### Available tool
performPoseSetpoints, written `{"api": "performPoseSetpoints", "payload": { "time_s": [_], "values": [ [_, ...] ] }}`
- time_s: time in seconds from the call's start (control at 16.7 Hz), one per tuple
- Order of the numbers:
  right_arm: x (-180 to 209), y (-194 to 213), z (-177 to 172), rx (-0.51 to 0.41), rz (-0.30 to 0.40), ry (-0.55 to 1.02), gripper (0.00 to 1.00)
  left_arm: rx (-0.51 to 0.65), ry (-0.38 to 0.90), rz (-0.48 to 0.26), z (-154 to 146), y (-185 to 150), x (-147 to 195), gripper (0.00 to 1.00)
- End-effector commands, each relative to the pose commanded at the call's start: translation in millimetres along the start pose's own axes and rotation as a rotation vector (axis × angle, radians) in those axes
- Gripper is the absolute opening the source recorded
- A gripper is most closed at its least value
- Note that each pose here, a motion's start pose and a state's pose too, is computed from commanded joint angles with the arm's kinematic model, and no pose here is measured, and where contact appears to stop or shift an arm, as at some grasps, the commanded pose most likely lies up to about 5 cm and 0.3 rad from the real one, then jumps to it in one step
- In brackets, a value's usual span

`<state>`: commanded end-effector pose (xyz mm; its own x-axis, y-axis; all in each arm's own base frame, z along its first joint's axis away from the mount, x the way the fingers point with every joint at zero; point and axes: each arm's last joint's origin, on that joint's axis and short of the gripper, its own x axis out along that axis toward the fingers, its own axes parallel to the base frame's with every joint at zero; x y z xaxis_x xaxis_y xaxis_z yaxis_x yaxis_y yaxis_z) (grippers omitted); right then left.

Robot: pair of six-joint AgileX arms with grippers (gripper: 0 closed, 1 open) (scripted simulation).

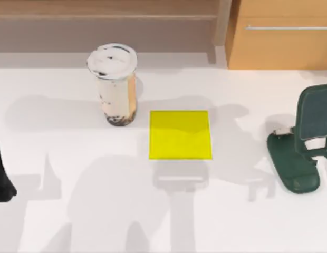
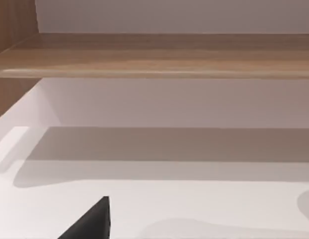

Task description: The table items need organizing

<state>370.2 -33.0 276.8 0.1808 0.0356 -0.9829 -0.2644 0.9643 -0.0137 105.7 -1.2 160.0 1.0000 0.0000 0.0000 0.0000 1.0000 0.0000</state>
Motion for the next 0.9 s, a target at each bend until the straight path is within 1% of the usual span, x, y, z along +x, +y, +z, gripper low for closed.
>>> {"api": "performPoseSetpoints", "payload": {
  "time_s": [0.18, 0.42, 0.66, 0.9],
  "values": [
    [-14, 41, 40, 0.093, 0.027, -0.058, 0.00, 0.000, 0.000, 0.000, 0, 0, 0, 1.00],
    [-10, 105, 79, 0.177, 0.077, -0.062, 0.00, 0.000, 0.000, 0.000, 0, 0, 0, 1.00],
    [17, 169, 99, 0.226, 0.098, -0.007, 0.00, 0.000, 0.000, 0.000, 0, 0, 0, 1.00],
    [66, 226, 108, 0.268, 0.071, 0.079, 0.00, 0.000, 0.000, 0.000, 0, 0, 0, 1.00]
  ]
}}
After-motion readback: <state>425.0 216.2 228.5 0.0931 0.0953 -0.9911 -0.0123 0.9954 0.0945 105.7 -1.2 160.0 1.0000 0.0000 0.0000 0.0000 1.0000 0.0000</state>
